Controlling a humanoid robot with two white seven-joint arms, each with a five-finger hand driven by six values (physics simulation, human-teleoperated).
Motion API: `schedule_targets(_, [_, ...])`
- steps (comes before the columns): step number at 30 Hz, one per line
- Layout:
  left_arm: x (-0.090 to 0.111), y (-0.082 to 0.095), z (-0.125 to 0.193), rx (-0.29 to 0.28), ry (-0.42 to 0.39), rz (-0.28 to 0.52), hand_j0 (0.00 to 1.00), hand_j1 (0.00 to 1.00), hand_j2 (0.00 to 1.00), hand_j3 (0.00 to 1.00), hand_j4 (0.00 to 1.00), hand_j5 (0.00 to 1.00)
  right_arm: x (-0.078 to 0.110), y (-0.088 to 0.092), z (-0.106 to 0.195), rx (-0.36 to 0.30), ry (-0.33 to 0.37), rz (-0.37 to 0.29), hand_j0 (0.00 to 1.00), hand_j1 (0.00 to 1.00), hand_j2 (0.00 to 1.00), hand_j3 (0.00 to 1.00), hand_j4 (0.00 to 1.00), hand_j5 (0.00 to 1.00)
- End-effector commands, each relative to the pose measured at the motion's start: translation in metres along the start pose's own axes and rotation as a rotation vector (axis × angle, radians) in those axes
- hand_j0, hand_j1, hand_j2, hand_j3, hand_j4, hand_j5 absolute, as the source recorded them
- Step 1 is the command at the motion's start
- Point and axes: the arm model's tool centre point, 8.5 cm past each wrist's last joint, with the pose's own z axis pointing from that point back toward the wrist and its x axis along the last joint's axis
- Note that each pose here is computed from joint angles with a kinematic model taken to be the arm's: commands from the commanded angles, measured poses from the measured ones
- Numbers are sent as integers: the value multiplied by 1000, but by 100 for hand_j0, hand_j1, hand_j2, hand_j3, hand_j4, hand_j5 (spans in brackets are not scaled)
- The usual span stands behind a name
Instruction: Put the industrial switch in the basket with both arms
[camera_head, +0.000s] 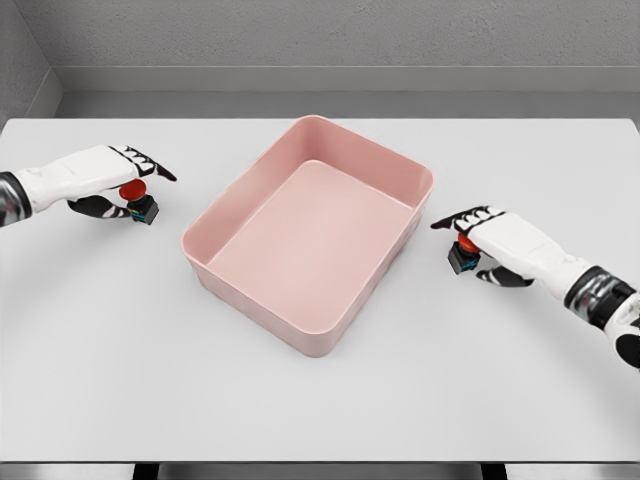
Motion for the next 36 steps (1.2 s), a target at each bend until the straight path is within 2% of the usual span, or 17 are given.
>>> schedule_targets(1, [1, -1, -3, 3, -2, 5, 79, 79, 79, 79, 79, 79, 4, 3, -2, 6, -11, -4, 85, 85, 85, 85, 85, 85])
schedule_targets(3, [-1, -4, -5, -5, 4, 15, 80, 80, 80, 80, 80, 80, 4, 2, -2, 8, -14, -2, 83, 83, 83, 83, 83, 83])
schedule_targets(8, [-2, -5, -4, -8, 7, 16, 80, 80, 80, 80, 80, 80, 3, 2, -1, 1, -10, 11, 72, 72, 72, 72, 72, 72])
schedule_targets(13, [-8, -9, -1, -16, 28, 26, 79, 79, 79, 79, 79, 79, 0, 2, -1, -6, 11, 49, 56, 56, 56, 56, 56, 56])
schedule_targets(18, [-8, -9, -1, -23, 29, 17, 72, 72, 72, 72, 72, 72, 0, 1, -1, -12, 12, 48, 43, 43, 43, 43, 43, 43])
schedule_targets(24, [-7, -11, -1, -33, 27, 20, 61, 61, 61, 61, 61, 61, 1, 1, -1, -13, 5, 49, 42, 42, 42, 42, 42, 42])
schedule_targets(28, [-8, -10, 0, -34, 29, 19, 55, 55, 55, 55, 55, 55, 1, -8, -4, -31, 0, 63, 43, 43, 43, 43, 43, 43])
schedule_targets(36, [-8, -10, -1, -31, 28, 21, 55, 55, 55, 55, 55, 55, 1, -12, -5, -33, -5, 67, 43, 43, 43, 43, 43, 43])
